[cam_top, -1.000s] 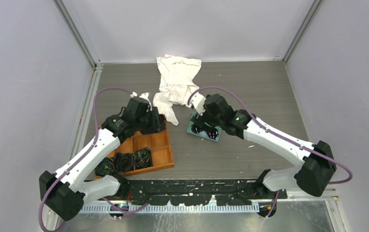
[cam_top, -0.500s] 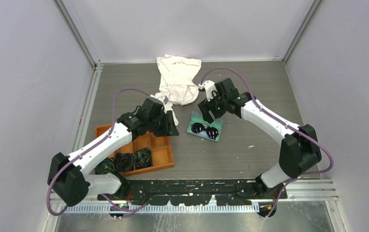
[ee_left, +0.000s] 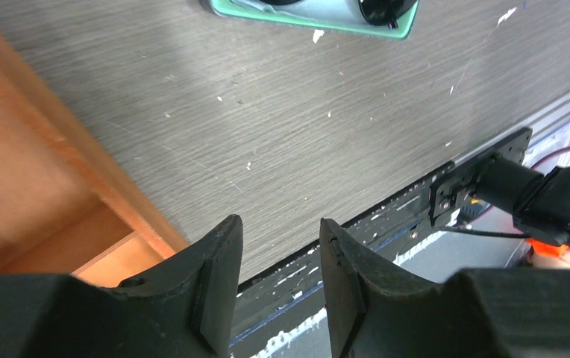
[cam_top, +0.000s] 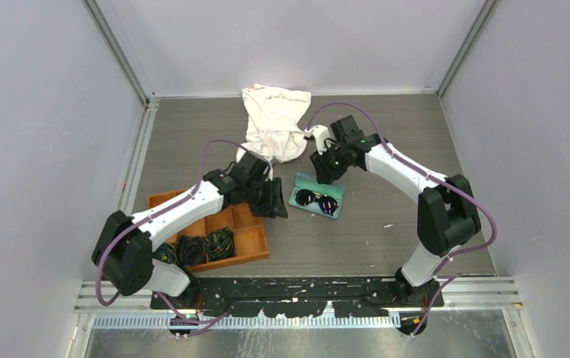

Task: Organize the sunglasses
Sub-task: Close the sunglasses case at the center of the board.

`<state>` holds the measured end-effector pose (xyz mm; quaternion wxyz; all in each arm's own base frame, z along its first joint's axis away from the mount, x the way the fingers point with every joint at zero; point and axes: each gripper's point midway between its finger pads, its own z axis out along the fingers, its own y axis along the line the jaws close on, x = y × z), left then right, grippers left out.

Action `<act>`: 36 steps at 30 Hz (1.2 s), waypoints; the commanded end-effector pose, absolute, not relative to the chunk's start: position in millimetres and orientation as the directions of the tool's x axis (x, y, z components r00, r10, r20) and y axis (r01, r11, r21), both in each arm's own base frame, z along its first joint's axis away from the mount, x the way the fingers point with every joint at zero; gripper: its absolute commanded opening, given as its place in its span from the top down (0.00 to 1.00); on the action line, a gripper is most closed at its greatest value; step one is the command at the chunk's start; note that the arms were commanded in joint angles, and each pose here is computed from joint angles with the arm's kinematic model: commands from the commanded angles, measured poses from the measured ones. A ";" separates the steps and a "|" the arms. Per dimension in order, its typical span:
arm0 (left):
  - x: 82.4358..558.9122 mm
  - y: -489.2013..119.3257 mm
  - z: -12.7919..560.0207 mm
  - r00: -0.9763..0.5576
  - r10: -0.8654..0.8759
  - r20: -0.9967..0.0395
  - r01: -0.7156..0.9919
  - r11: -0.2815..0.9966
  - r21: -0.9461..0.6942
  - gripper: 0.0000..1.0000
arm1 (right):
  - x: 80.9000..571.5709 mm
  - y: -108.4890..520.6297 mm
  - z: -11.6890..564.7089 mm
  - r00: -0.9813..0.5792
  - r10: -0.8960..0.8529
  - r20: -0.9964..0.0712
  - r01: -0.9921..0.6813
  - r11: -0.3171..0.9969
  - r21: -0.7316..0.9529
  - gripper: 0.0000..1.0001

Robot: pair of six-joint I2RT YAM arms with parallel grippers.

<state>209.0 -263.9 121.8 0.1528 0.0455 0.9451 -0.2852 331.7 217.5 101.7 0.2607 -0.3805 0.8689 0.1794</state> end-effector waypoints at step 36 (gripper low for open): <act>252.0 -305.6 95.2 -0.970 0.030 -0.243 0.168 0.803 -0.572 0.57 | 335.2 207.0 108.8 -0.700 -0.333 -0.632 -0.561 0.804 0.197 0.76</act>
